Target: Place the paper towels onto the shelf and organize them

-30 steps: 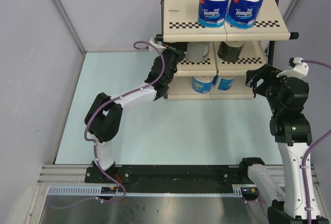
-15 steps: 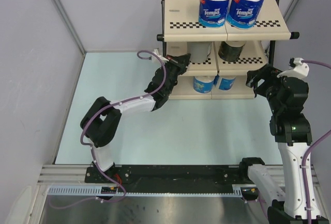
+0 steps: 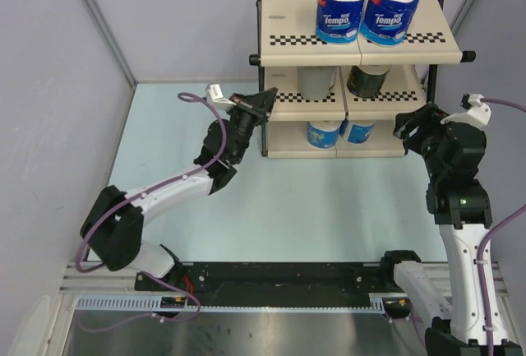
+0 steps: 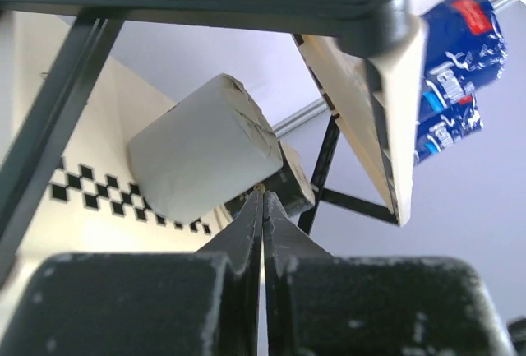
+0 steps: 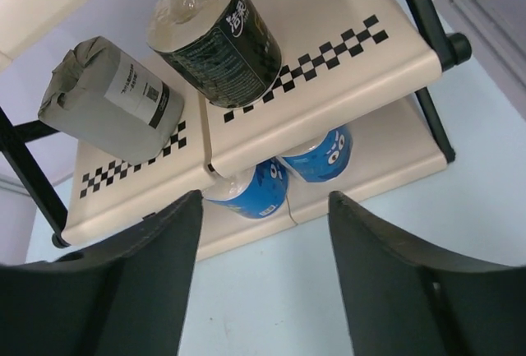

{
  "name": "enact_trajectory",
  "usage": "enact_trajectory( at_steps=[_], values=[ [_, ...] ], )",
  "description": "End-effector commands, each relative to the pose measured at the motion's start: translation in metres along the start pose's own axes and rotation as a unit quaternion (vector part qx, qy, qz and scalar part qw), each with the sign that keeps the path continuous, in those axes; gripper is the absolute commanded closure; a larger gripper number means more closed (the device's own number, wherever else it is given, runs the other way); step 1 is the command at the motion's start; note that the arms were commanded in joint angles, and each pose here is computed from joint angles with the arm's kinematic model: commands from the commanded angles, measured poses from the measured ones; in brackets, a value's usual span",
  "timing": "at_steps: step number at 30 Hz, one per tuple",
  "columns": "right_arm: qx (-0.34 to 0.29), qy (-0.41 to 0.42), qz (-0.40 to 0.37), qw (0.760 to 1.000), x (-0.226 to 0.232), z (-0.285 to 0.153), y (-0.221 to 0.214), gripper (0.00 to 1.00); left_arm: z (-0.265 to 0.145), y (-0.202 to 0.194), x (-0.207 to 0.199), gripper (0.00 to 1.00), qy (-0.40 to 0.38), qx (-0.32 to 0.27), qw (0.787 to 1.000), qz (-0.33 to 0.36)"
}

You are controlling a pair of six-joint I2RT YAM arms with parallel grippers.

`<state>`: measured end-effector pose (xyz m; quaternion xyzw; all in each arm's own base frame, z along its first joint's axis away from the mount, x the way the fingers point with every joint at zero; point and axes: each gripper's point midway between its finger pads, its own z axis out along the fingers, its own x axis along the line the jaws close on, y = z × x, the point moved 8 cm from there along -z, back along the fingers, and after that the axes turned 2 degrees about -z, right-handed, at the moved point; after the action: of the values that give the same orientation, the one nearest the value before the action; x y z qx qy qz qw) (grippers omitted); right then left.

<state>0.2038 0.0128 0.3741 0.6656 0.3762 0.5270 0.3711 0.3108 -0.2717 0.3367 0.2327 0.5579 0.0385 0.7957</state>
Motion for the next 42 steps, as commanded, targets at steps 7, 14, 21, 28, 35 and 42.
enact_trajectory(
  at_steps=[7, 14, 21, 28, 35, 42],
  values=[
    [-0.018, 0.024, 0.101, 0.994, 0.001, 0.023, -0.021, 1.0, -0.049, 0.026, 0.002, 1.0, 0.015, 0.024, 0.997, 0.071],
    [-0.046, 0.077, 0.143, 0.986, -0.002, 0.046, -0.024, 1.0, -0.061, 0.03, 0.001, 0.99, 0.013, 0.035, 0.996, 0.08],
    [-0.08, 0.148, 0.184, 0.968, -0.004, 0.075, -0.019, 1.0, -0.07, 0.035, 0.006, 1.0, 0.016, 0.035, 0.996, 0.086],
    [-0.095, 0.175, 0.215, 0.956, -0.008, 0.107, -0.019, 1.0, -0.075, 0.037, 0.011, 1.0, 0.021, 0.037, 0.995, 0.093],
    [-0.111, 0.185, 0.23, 0.949, -0.011, 0.129, -0.02, 1.0, -0.076, 0.041, 0.016, 1.0, 0.024, 0.036, 0.995, 0.094],
    [-0.121, 0.162, 0.247, 0.948, -0.02, 0.146, -0.025, 1.0, -0.078, 0.043, 0.02, 1.0, 0.028, 0.037, 0.995, 0.092]
  ],
)
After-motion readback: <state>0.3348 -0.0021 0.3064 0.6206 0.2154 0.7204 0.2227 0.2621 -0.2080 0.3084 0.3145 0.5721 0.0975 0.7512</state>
